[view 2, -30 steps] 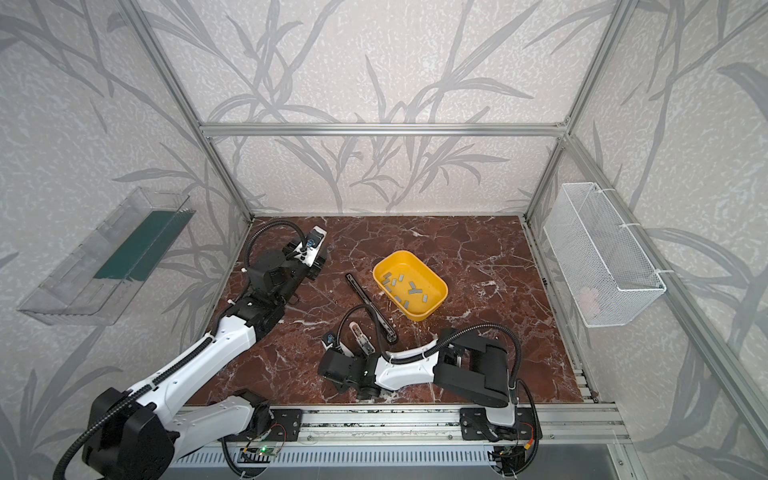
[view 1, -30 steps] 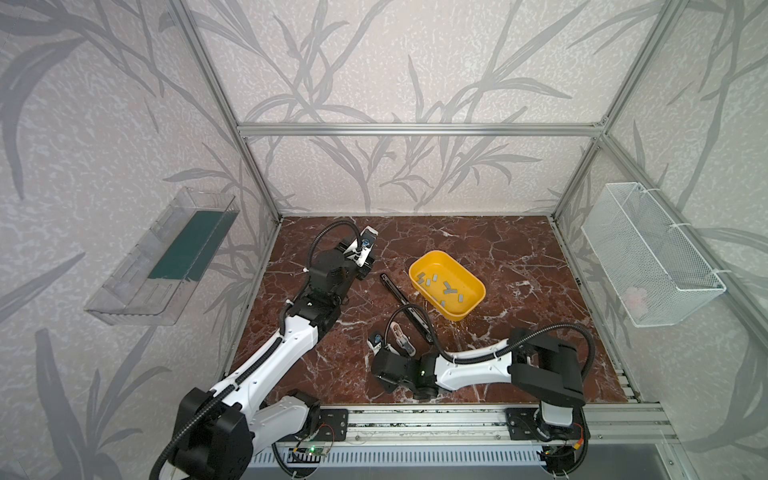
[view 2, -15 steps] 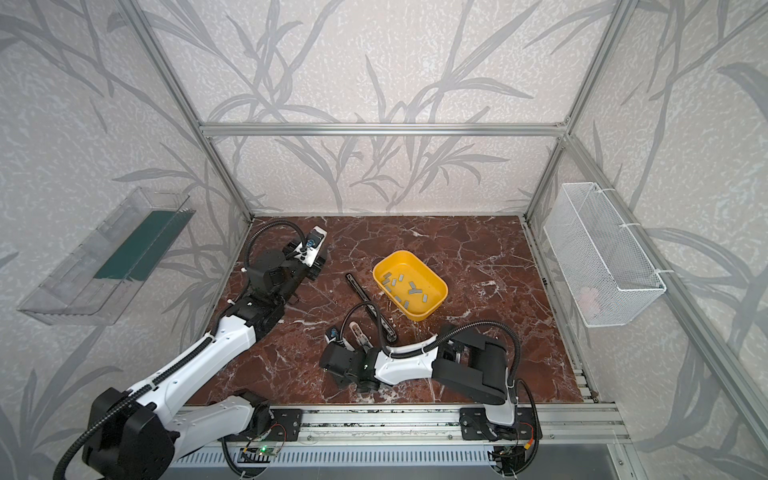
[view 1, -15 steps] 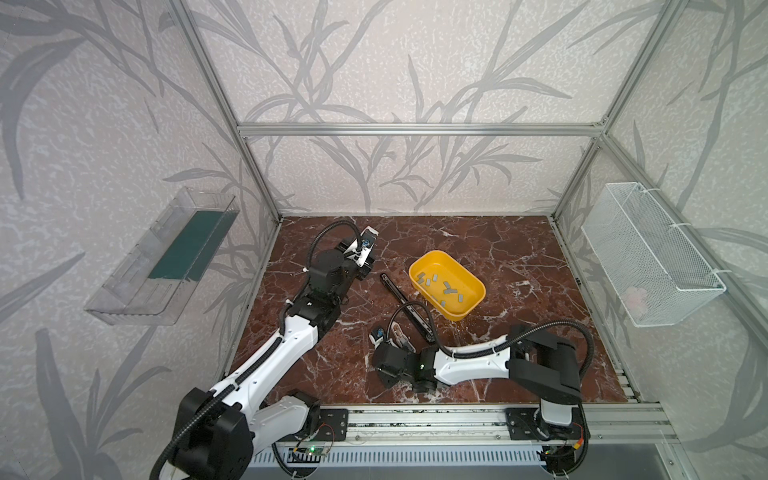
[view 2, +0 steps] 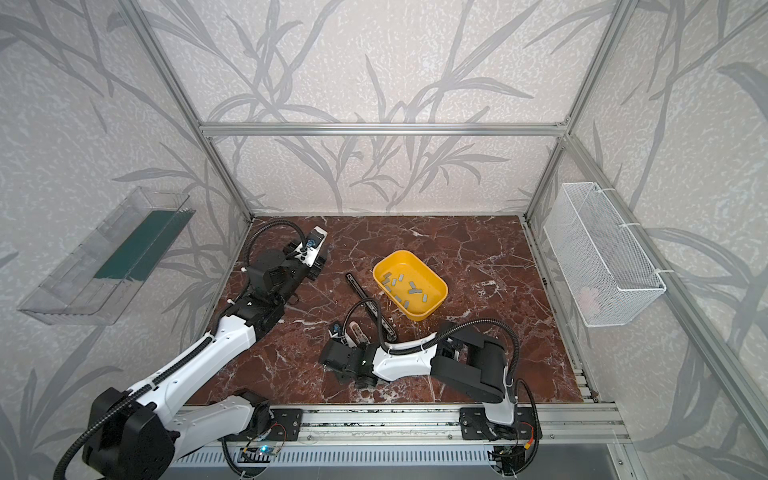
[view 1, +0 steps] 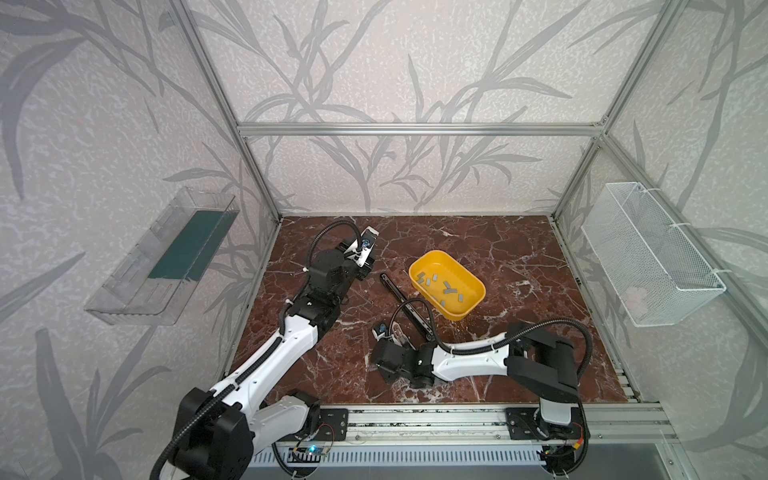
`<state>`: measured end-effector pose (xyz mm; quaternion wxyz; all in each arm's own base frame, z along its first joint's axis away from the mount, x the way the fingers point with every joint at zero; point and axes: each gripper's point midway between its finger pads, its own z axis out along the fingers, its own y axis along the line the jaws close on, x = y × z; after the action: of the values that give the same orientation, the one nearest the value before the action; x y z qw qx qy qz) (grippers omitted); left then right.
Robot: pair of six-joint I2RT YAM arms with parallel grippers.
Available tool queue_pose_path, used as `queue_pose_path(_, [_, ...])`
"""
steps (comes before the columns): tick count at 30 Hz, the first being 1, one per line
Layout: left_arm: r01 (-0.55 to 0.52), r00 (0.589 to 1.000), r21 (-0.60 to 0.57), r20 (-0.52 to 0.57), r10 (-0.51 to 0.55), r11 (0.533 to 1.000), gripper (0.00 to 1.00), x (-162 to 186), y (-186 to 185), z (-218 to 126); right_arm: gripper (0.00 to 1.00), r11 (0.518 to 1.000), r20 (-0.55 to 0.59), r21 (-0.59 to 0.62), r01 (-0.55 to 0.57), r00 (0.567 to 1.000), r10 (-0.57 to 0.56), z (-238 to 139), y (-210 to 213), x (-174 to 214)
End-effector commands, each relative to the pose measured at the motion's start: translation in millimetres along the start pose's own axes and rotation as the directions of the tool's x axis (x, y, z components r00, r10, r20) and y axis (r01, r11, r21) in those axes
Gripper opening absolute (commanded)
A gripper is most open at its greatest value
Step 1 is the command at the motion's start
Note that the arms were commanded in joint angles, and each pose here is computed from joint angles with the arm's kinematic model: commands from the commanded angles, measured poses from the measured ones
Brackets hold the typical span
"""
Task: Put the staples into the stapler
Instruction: 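Lower the beige stapler onto the table next to the pink stapler with the right gripper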
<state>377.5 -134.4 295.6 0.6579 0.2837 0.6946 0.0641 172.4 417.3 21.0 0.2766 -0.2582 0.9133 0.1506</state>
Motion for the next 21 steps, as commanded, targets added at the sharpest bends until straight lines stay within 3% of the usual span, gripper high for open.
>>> queue_pose_path(1, [0.02,0.999,-0.017,0.044,-0.019,1.0,0.53,-18.5,10.3,-3.6,0.15,0.993,-0.052,0.122,-0.001,0.999,0.007,5.6,-29.7,12.6])
queue_pose_path(12, [0.021,0.999,-0.005,0.047,-0.021,1.0,0.52,-20.3,9.5,-4.1,0.25,0.988,-0.059,0.152,-0.003,0.998,0.012,5.8,-35.4,10.5])
queue_pose_path(19, [0.02,0.999,-0.002,0.047,-0.02,1.0,0.52,-20.7,9.0,-4.3,0.49,0.989,-0.05,0.147,0.001,0.999,0.007,1.2,-34.1,6.2])
queue_pose_path(21, [0.022,0.998,-0.015,0.056,-0.021,1.0,0.53,-21.5,11.0,-5.2,0.5,0.99,-0.05,0.138,0.003,0.999,0.004,0.2,-33.0,6.0])
